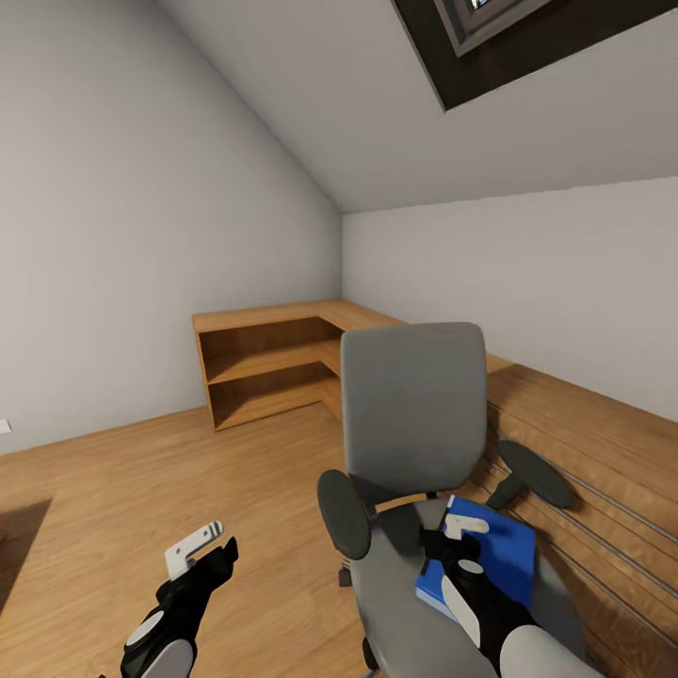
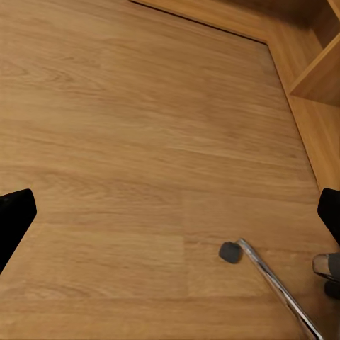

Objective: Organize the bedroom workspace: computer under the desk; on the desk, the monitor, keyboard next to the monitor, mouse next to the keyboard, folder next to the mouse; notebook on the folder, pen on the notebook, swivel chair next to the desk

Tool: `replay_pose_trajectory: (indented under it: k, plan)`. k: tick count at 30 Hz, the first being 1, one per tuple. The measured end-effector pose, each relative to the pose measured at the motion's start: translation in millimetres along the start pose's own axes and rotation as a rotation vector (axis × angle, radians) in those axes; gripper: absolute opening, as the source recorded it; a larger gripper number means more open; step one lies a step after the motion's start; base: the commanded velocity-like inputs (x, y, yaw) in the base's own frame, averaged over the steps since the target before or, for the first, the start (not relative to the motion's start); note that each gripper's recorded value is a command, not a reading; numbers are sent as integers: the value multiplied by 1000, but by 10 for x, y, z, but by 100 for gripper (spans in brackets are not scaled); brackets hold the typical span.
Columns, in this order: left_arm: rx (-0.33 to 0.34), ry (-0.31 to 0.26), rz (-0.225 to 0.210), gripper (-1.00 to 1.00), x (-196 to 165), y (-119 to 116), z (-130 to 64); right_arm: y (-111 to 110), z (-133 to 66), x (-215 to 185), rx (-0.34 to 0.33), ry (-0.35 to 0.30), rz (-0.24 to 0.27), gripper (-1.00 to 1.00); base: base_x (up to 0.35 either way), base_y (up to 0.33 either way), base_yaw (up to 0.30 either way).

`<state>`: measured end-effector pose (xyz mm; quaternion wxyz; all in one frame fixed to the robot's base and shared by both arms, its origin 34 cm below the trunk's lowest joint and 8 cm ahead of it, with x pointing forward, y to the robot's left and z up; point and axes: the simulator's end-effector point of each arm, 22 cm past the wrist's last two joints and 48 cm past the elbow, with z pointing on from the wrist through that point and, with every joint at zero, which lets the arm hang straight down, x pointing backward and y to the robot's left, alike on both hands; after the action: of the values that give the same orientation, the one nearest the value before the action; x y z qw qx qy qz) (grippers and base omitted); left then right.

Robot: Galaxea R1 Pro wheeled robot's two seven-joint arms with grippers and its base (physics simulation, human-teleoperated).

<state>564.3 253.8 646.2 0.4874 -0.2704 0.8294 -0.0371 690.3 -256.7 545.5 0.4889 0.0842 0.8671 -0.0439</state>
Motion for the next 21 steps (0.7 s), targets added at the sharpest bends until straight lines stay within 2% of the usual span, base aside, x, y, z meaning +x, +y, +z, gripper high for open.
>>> replay_pose_trajectory:
  k: [4,13,21]
  plan:
    - [-1,2,1,100,5,7,5,-6,2,-4,2,-1,0,100,-143,0,0]
    - [-1,3,1,100,6,8,4,-5,1,-7,2,-2,-1,100,-24,0,0]
    - [-1,3,1,100,7,8,4,-6,2,-12,2,-4,-16,100,-180,0,0]
